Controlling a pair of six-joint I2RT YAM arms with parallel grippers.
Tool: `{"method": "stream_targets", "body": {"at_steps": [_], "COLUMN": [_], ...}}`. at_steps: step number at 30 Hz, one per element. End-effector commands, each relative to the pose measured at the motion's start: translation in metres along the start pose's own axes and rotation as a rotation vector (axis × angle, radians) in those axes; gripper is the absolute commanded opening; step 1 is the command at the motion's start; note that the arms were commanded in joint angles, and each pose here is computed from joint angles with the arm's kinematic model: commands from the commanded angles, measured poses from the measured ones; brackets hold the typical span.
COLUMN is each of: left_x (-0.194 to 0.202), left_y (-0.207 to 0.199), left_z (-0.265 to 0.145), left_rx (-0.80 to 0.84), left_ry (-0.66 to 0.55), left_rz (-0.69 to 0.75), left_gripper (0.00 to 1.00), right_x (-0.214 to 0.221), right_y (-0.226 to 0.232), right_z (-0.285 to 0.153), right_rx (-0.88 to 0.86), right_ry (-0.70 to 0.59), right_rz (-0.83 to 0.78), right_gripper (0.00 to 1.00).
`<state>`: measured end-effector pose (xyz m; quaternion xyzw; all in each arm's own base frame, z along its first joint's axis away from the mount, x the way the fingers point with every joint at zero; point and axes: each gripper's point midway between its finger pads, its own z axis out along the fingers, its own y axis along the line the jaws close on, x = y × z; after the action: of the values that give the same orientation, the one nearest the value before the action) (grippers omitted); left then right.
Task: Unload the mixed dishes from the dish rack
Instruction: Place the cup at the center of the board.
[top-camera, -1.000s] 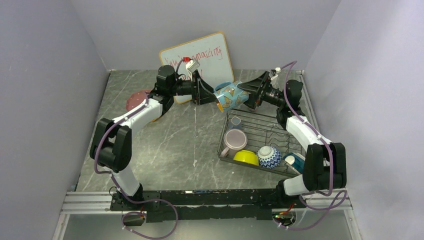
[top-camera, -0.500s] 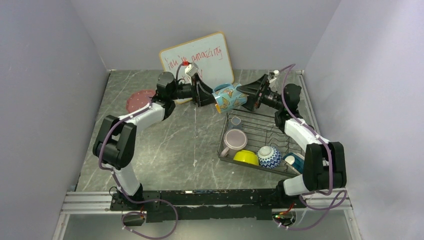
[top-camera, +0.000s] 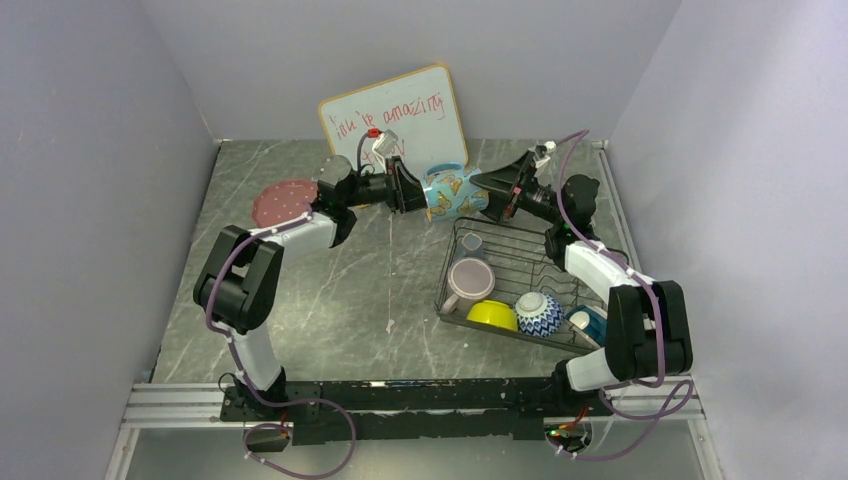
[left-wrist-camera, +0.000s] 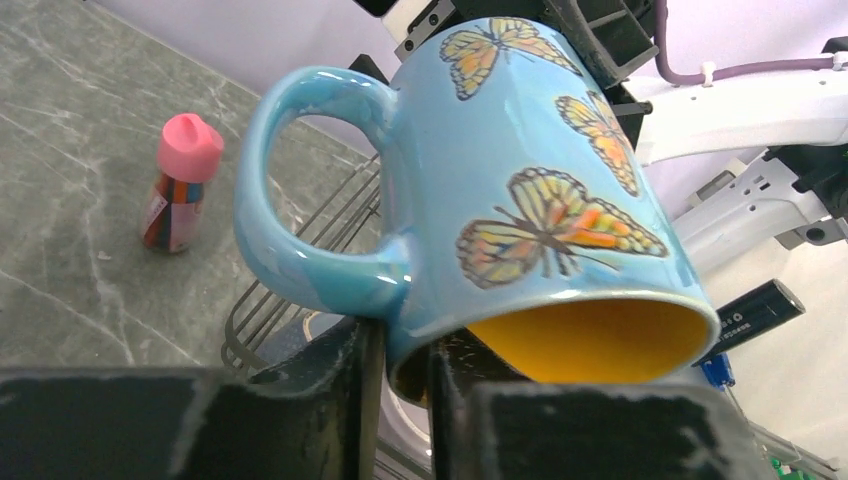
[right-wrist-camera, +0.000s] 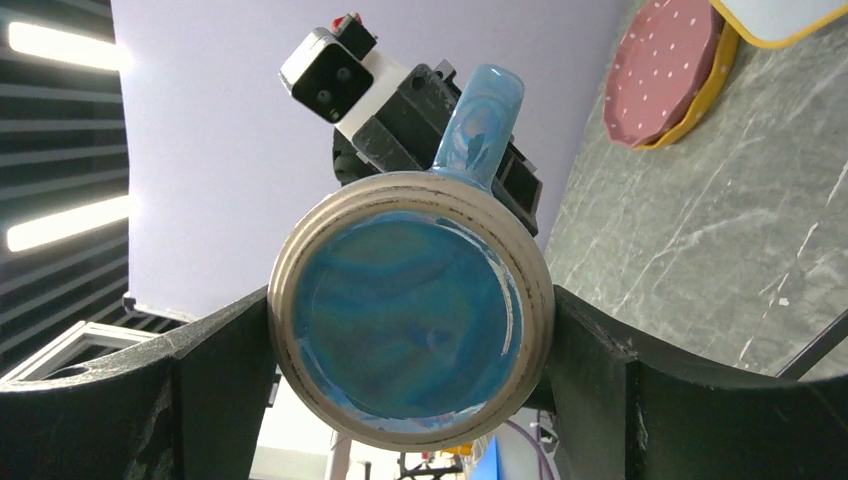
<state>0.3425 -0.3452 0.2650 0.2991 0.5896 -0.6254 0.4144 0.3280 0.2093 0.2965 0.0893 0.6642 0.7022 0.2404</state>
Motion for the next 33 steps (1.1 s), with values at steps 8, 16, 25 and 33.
{"method": "stream_targets", "body": {"at_steps": [8,16,25,33], "left_x": [-0.024,-0.04,-0.051,-0.054], "left_y": [-0.054,-0.052,-0.043,-0.04], "left_z": [0.003,-0.013,-0.029,-0.038], "left_rx": [0.137,0.084,0.024,0.0], "left_ry": [-0.036,-0.058,-0.09,-0.104], "left_rz": [0.117,0.107,0.111,0.123], "left_gripper": [0.02,0.03,0.03,0.03], "right_x": [0.0,-0.007,-0.014,-0.019], "right_y": [0.011,0.012,0.017,0.018], "right_z": [0.003,-0.001,-0.009,-0.013], "right_rx": [-0.023,0.0,0.004,0.012], "right_ry": [-0.017,-0.035,-0.059,-0.071], "right_rz": [-0.08,-0.096,-0.107,-0.11], "right_gripper": [0.24,0.76,0.95,0.99]}}
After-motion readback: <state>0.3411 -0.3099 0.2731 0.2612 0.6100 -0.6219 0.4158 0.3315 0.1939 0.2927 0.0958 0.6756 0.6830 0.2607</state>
